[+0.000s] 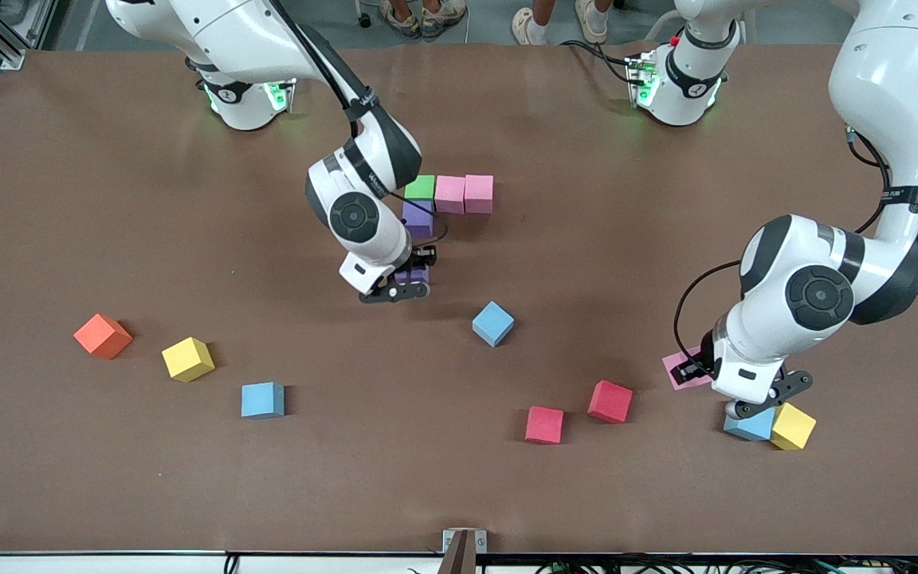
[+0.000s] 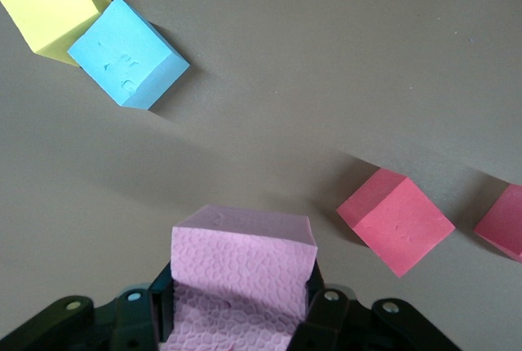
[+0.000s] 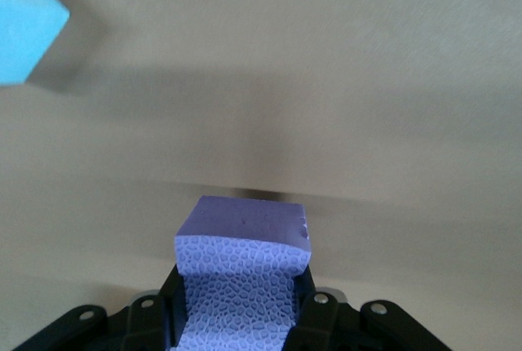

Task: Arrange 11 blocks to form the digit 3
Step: 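Carry the purple cube below the first purple cube with the right gripper, then lower the purple cube onto the table and open the right gripper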

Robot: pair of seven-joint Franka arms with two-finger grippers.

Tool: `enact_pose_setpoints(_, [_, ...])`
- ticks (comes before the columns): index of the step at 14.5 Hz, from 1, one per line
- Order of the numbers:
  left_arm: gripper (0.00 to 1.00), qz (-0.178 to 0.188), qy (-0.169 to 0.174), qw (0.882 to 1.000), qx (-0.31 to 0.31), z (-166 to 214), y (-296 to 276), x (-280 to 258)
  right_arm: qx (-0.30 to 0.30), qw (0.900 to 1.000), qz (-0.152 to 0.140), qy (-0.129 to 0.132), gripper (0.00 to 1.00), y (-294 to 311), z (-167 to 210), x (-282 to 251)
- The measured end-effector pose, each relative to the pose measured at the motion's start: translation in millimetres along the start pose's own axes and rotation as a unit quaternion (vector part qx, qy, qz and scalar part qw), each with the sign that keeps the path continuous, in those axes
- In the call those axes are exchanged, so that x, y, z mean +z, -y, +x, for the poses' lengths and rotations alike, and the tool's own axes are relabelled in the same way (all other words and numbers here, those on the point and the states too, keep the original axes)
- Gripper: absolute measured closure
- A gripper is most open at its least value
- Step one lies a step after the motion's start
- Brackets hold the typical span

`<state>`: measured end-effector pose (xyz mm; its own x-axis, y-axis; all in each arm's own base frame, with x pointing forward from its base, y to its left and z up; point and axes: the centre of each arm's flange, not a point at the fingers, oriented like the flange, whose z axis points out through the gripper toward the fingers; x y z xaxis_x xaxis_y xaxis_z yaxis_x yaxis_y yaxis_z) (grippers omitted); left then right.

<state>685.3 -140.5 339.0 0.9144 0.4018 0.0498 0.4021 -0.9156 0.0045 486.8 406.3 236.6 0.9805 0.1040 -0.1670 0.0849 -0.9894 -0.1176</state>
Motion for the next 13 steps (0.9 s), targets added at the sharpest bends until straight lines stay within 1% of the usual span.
enact_pose_setpoints(2, [0.87,0.000,0.000,1.000,0.000,-0.1,-0.1,0.0,-0.004,1.000,-0.001,-0.004,0.47,0.3,-9.3,1.8])
enact_pose_setpoints(5, [0.87,0.000,0.000,1.000,0.000,-0.1,-0.1,0.0,-0.002,1.000,0.006,-0.026,0.47,-7.5,-18.9,-2.0])
enact_pose_setpoints(9, [0.87,0.000,0.000,1.000,0.000,-0.3,-0.2,0.2,-0.004,1.000,0.007,-0.030,0.47,-8.3,-26.3,-2.2])
enact_pose_setpoints(13, [0.87,0.000,0.000,1.000,0.000,-0.3,-0.2,0.3,0.001,0.999,0.008,-0.035,0.47,9.1,-39.1,3.5])
